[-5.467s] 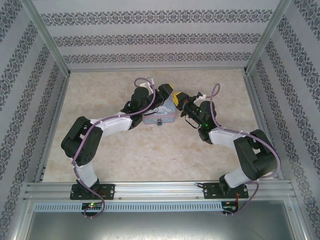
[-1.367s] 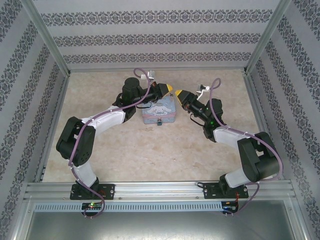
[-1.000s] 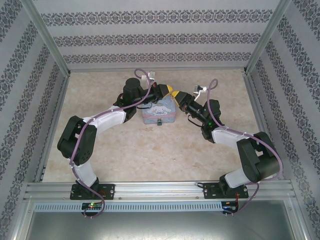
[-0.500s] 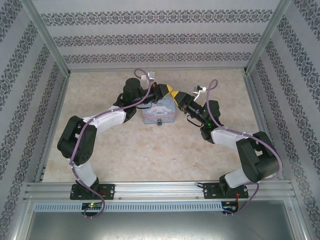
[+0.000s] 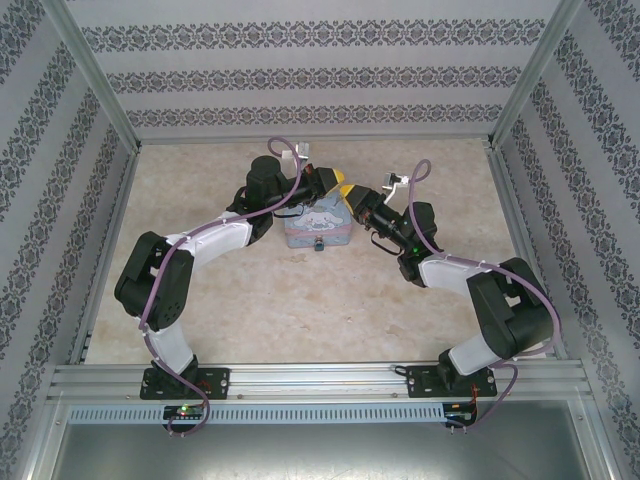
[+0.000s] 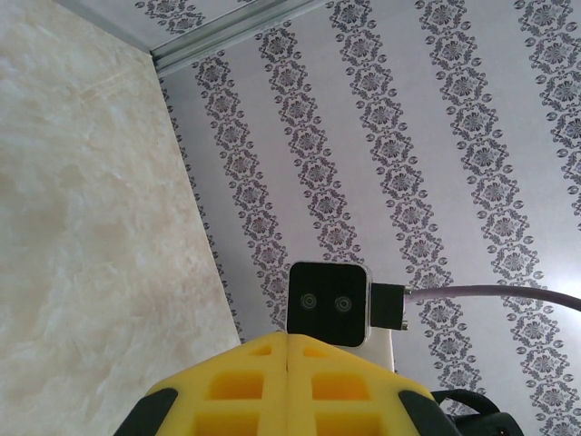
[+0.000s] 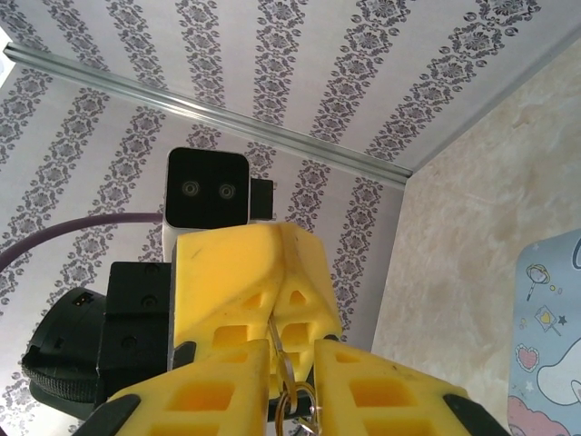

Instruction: Unlock a padlock with a key

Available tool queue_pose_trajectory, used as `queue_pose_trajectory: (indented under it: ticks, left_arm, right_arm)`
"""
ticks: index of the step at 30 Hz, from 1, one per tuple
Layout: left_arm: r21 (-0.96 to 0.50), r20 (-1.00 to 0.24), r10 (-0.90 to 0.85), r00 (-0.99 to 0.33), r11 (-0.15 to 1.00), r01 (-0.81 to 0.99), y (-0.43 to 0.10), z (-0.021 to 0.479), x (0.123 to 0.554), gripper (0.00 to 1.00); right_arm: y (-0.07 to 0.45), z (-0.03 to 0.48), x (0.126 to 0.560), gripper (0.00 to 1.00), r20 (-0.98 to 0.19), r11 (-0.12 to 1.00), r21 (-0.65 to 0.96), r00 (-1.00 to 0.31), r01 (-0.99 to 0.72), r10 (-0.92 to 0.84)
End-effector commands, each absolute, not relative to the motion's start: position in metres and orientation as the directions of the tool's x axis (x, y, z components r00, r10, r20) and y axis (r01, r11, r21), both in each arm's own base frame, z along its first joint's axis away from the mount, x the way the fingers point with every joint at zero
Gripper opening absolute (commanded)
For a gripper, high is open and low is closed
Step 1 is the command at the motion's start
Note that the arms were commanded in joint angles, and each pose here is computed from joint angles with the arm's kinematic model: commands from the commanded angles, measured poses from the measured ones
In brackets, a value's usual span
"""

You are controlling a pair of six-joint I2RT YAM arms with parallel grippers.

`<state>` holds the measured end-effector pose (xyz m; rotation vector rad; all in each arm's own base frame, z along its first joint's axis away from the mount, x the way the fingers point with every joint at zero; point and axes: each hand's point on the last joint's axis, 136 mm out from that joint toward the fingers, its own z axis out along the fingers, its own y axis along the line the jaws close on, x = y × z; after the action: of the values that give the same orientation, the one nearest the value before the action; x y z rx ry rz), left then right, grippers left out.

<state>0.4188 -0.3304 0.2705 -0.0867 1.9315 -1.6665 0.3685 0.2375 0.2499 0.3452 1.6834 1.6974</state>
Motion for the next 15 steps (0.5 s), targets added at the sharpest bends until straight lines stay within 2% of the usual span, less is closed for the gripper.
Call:
queue_pose_trajectory:
  ticks: [1,6,15]
  left_arm:
    - [-0.913,-0.407,-0.410,-0.816,0.207,0.351,-0.334,0.275,0.421,0.00]
    - [-0.913,-0.407,-0.412,-0.815,0.205,0.352,-0.334,0.275,0.420,0.00]
    - [-0.913,-0.406,-0.416,-0.814,0.208,0.350,-0.332,0.273,0.419,0.00]
  right_arm:
    - [0.241,0.258,0.365,0.19,-0.302,0.077,0.940,-0.701,-0.333,0.646]
    - [0.239,0.255,0.365,0.17,-0.300,0.082,0.941,-0.698,-0.328,0.650]
    - [0.231,0.250,0.368,0.03,-0.290,0.092,0.945,-0.681,-0.313,0.672]
